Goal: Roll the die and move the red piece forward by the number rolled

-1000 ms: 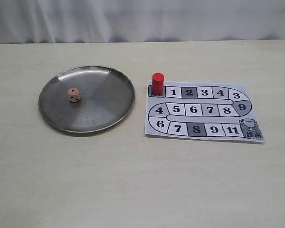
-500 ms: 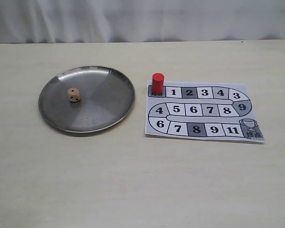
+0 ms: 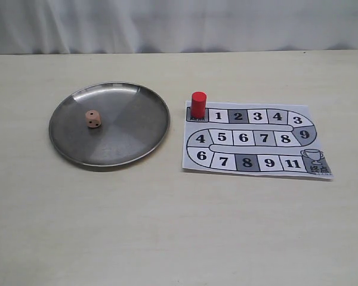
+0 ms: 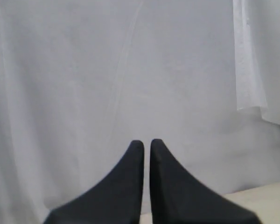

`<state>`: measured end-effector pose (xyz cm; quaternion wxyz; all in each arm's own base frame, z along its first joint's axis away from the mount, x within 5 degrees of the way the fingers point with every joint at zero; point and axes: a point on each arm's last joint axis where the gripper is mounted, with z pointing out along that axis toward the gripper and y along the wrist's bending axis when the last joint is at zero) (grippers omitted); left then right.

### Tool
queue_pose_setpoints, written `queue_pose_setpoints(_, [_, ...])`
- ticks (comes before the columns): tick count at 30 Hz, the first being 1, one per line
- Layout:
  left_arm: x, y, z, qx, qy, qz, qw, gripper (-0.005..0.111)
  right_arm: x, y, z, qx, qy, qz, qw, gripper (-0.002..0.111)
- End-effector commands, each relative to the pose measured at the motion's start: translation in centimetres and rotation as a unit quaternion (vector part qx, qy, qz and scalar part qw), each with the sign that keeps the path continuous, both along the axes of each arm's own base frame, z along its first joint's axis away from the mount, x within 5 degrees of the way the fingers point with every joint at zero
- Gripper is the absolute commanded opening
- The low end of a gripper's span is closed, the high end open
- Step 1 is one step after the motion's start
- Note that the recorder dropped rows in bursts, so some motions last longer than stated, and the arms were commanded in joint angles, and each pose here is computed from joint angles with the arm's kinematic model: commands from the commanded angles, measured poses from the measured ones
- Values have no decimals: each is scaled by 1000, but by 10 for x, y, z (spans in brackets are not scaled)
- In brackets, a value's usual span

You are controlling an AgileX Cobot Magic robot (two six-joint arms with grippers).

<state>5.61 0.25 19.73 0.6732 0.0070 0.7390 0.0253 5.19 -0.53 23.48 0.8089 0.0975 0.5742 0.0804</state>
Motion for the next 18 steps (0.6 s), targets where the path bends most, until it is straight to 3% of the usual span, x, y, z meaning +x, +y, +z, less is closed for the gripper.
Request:
queue_pose_setpoints(1, [0,0,0,-2,-4,-2,1000,0,8,1,-8,-12,57,1,998,4])
queue_pose_setpoints(7, [0,0,0,-2,-4,-2,1000,0,40,2,-18,-7,239,16,971,4])
queue_pose_setpoints(13, [0,0,0,-2,-4,-2,1000,0,94,6,-41,13,419,30,907,4])
queue_pose_setpoints(18, [0,0,0,-2,-4,-2,1000,0,140,71,-47,-101,473,176,857,4])
